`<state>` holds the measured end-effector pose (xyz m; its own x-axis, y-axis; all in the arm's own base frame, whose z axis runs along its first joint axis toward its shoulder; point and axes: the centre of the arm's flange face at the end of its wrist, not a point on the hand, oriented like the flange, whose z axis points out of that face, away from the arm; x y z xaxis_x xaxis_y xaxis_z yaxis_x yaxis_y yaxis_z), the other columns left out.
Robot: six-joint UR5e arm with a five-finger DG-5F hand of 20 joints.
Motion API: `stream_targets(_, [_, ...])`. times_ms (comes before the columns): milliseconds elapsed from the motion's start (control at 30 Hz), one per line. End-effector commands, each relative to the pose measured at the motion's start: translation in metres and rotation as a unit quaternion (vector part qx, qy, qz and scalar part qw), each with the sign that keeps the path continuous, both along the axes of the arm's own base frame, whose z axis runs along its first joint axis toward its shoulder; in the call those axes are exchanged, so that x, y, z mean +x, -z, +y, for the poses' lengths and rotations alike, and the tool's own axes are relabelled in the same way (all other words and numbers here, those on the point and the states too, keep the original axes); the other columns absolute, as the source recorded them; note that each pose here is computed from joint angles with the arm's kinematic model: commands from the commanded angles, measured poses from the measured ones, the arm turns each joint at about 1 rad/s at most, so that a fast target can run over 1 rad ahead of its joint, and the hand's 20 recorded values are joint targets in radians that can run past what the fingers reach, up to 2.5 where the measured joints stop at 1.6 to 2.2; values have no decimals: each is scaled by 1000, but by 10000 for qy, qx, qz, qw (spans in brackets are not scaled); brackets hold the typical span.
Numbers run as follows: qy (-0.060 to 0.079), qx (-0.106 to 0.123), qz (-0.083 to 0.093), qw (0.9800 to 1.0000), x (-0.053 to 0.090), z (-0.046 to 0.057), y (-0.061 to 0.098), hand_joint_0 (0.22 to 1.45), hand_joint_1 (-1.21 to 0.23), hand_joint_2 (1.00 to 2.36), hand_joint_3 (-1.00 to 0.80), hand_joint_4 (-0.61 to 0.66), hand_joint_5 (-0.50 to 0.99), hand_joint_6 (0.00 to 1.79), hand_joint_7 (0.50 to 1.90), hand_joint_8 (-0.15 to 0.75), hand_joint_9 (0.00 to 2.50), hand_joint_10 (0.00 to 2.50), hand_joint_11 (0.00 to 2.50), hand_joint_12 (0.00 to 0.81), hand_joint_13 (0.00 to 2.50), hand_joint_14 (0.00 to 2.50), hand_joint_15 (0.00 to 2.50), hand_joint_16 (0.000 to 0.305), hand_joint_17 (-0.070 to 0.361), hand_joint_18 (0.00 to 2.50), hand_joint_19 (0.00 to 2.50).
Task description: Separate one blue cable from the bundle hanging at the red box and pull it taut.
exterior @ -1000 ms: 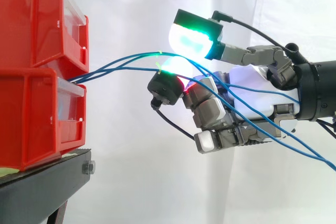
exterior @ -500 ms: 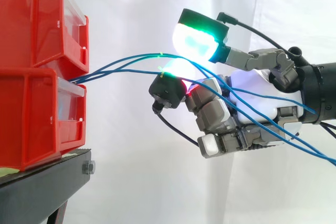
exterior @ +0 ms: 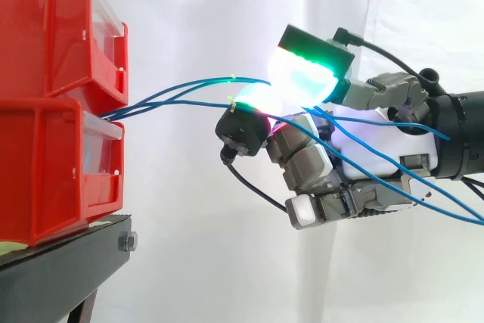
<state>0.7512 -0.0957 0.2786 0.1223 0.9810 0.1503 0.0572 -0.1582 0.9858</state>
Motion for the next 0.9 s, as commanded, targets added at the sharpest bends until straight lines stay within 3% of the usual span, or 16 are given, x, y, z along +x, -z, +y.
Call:
stream_targets(0, [0,0,7,10000,0,0,1,524,-952,1000,-500,80,-172,862,1178,319,1156,22,1156,400,1179,28,843,53,118,1003,605])
stream_targets(200, [0,0,-1,10000,0,0,0,515,-767,1000,-500,95,-178,836,1118,316,1163,20,1128,406,1191,27,840,55,124,1010,618])
stream_targets(300, [0,0,-1,10000,0,0,0,618,-683,1000,-500,76,-177,823,1136,298,1166,22,1121,384,1181,25,847,51,115,976,643])
stream_targets(567, [0,0,-1,10000,0,0,0,642,-812,1015,-299,32,-182,834,1203,299,1129,24,1145,386,1165,27,848,52,118,963,639])
stream_targets(600, [0,0,7,10000,0,0,1,675,-882,1015,-307,20,-184,833,1275,294,1113,23,1142,392,1161,27,835,52,118,961,621])
stream_targets(700, [0,0,-1,10000,0,0,0,755,-962,1008,-410,44,-189,866,1228,298,1095,24,1126,385,1148,29,823,52,117,960,596])
stream_targets(867, [0,0,7,10000,-1,0,0,834,-956,1000,-500,-58,-188,868,1246,287,1084,23,1119,374,1127,27,820,50,113,928,598])
